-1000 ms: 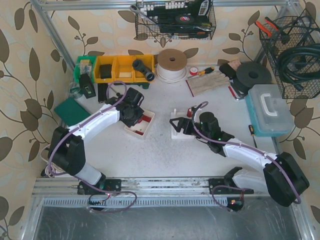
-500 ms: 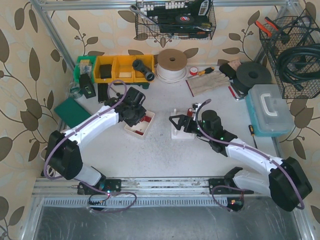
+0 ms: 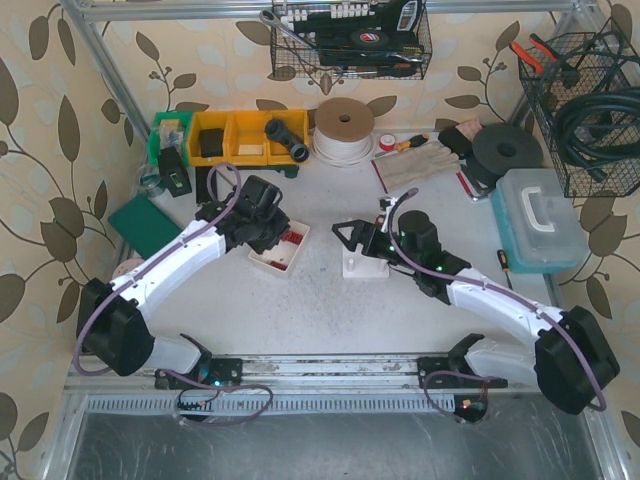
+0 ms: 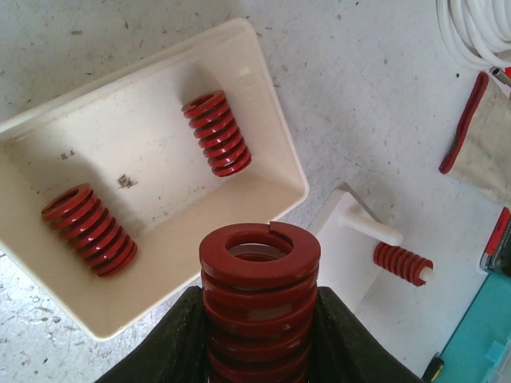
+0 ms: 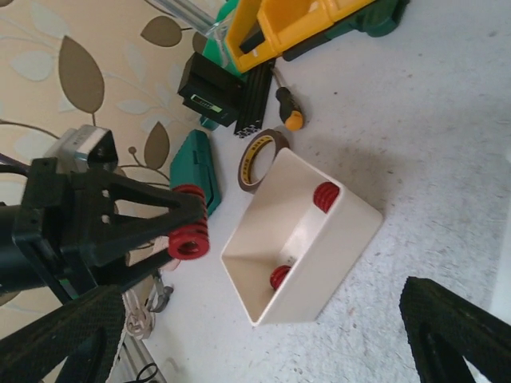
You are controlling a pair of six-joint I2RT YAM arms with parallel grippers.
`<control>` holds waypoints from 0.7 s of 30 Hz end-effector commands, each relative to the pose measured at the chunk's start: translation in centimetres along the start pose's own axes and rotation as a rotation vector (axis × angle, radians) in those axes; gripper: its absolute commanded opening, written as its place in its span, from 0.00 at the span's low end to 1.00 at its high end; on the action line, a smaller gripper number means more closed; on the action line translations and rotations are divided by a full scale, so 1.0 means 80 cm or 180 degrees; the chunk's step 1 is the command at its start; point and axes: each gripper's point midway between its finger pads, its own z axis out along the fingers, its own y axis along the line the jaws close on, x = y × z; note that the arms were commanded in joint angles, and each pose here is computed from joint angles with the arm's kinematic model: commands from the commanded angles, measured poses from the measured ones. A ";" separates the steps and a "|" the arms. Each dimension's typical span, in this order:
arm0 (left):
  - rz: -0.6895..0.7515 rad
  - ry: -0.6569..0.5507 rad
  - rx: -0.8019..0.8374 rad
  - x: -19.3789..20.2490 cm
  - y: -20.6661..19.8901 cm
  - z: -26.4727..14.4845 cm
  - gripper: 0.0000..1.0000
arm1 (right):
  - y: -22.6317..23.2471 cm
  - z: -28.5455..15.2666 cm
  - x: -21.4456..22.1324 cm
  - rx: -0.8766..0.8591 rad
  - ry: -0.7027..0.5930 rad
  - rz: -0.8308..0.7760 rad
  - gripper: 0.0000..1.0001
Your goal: Install the large spring
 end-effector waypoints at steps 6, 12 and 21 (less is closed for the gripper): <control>-0.0258 0.0106 0.0378 0.013 -0.010 -0.026 0.00 | 0.053 0.031 -0.011 -0.0387 -0.0041 -0.0086 0.89; -0.0693 0.0246 0.0671 0.021 -0.028 -0.023 0.00 | 0.053 0.053 0.001 -0.0384 -0.0072 0.0025 0.87; -0.0843 0.0313 0.0839 0.027 -0.049 -0.032 0.00 | 0.080 0.067 0.033 -0.0416 -0.0146 -0.0186 0.84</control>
